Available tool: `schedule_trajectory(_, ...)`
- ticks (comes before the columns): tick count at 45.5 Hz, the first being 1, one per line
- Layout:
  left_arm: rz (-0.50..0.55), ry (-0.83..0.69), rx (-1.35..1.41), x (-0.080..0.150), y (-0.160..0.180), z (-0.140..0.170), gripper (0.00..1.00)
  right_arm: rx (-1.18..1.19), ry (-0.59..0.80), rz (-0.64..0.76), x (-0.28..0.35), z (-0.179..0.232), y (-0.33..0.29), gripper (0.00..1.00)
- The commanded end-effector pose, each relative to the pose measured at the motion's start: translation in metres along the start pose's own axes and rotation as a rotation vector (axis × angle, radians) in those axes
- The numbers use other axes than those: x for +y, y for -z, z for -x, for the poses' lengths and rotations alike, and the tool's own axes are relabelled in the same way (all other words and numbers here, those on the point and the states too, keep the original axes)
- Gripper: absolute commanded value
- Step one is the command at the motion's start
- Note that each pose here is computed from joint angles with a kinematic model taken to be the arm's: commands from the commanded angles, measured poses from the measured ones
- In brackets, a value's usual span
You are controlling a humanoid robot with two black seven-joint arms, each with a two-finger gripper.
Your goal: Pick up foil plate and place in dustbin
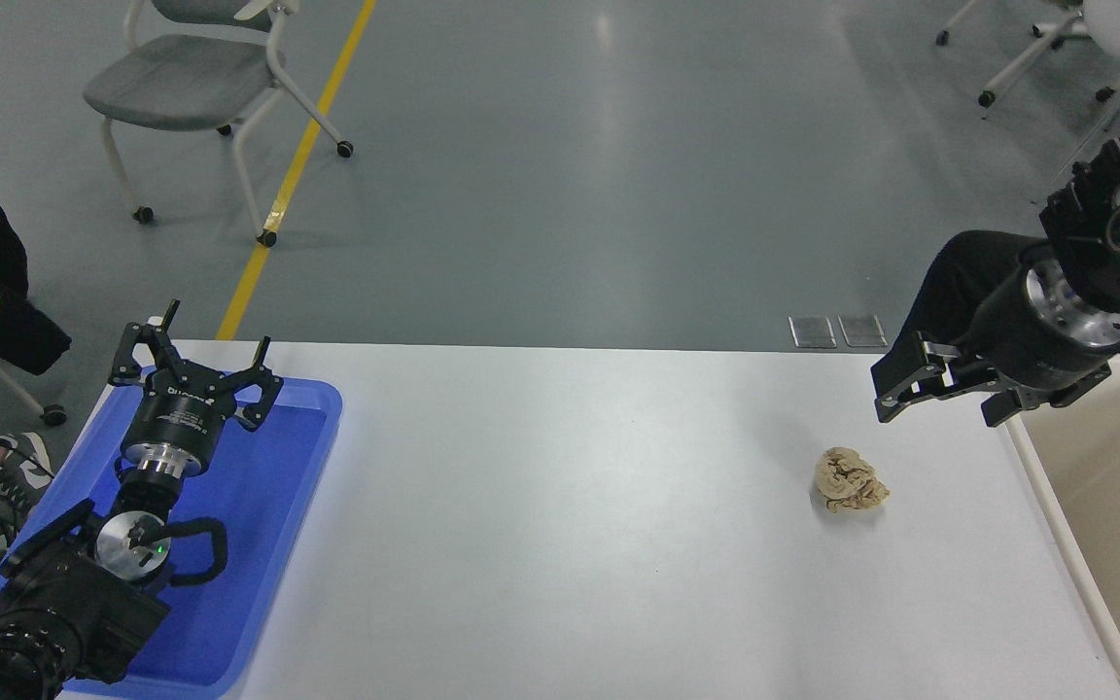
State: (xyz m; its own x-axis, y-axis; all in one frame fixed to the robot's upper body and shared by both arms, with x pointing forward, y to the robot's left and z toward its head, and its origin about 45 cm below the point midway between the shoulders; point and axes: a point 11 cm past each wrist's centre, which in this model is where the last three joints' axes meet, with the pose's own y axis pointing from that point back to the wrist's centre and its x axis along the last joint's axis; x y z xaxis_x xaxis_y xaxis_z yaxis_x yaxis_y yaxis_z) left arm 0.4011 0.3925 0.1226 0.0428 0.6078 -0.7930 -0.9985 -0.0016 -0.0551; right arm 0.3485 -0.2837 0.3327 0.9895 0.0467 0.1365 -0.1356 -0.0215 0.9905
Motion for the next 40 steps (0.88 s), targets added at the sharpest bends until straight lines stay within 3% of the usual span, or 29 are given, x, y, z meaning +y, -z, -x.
schedule_trajectory(1, 0.001, -0.004, 0.0, 0.001, 0.0, -0.001, 1.0, 0.063, 0.019, 0.039, 0.019, 0.003, 0.038, 1.0)
schedule_trajectory(16, 0.001, -0.001, 0.0, 0.001, 0.0, 0.0, 1.0, 0.049, 0.022, 0.069, 0.016, 0.0, 0.058, 1.0)
schedule_trajectory(27, 0.003, -0.004, 0.0, 0.001, -0.001, -0.001, 1.0, -0.022, 0.01, 0.137, 0.01, -0.008, 0.02, 1.0)
schedule_trajectory(40, 0.003, -0.004, 0.0, 0.001, -0.001, -0.001, 1.0, -0.064, 0.004, 0.118, 0.012, -0.007, 0.006, 1.0)
